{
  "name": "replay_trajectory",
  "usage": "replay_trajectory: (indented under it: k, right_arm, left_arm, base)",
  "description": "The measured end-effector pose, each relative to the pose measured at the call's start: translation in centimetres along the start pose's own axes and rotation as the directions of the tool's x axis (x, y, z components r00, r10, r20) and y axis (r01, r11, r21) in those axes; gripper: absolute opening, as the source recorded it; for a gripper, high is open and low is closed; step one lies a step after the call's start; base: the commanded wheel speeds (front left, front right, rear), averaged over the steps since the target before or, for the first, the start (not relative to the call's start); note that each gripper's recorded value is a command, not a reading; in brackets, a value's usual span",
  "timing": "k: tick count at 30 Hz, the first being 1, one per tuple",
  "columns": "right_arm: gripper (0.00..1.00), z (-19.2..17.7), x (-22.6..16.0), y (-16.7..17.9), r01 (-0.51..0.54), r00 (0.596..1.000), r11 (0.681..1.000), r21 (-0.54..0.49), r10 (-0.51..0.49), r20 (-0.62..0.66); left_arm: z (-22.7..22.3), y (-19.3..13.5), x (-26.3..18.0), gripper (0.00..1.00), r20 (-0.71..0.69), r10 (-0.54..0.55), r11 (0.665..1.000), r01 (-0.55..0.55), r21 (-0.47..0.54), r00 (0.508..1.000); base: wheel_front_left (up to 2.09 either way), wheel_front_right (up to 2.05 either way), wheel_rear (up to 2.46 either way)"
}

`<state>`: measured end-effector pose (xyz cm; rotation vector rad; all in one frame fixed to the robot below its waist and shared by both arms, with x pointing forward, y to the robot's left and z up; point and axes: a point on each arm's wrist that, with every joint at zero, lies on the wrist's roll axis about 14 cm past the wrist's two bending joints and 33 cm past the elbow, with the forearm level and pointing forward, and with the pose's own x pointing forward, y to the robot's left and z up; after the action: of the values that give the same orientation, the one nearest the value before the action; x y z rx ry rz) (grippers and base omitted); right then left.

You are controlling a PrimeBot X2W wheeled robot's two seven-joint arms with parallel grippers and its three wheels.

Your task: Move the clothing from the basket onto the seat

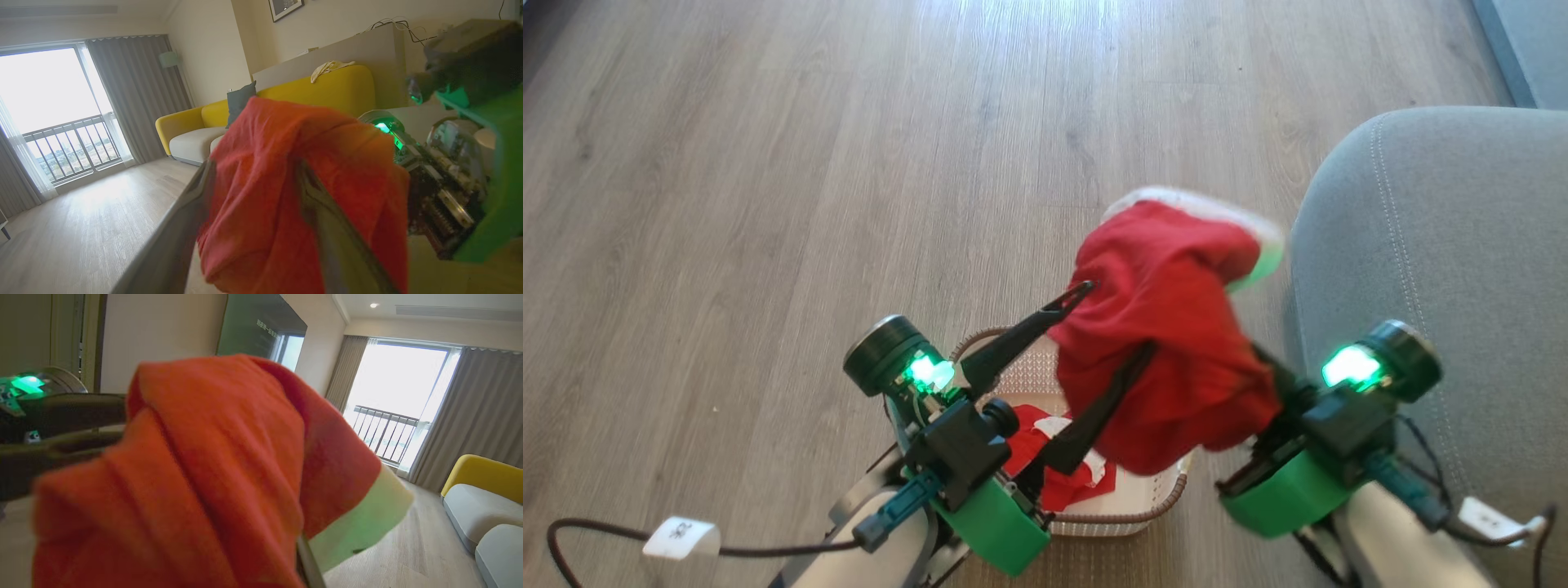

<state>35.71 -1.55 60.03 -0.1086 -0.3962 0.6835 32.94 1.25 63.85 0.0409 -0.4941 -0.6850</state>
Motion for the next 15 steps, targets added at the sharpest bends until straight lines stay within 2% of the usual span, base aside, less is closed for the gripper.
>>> replay_trajectory:
  k: [6,15]
  right_arm:
    - [0.0,0.6,-0.3,-2.6,0.097,0.995,0.995,0.01,-0.098,0.02]
    - [0.0,0.5,-2.0,-6.4,0.25,0.968,0.968,0.016,-0.25,0.01]
  left_arm:
    - [-1.1,0.1,-0.2,1.0,-0.033,0.006,1.0,-0.007,-0.007,0.999]
    - [-5.6,-0.5,-2.9,1.0,-0.188,0.012,0.999,-0.021,-0.044,0.982]
  base:
    - [0.0,0.0,0.0]
    - [0.0,0.0,0.0]
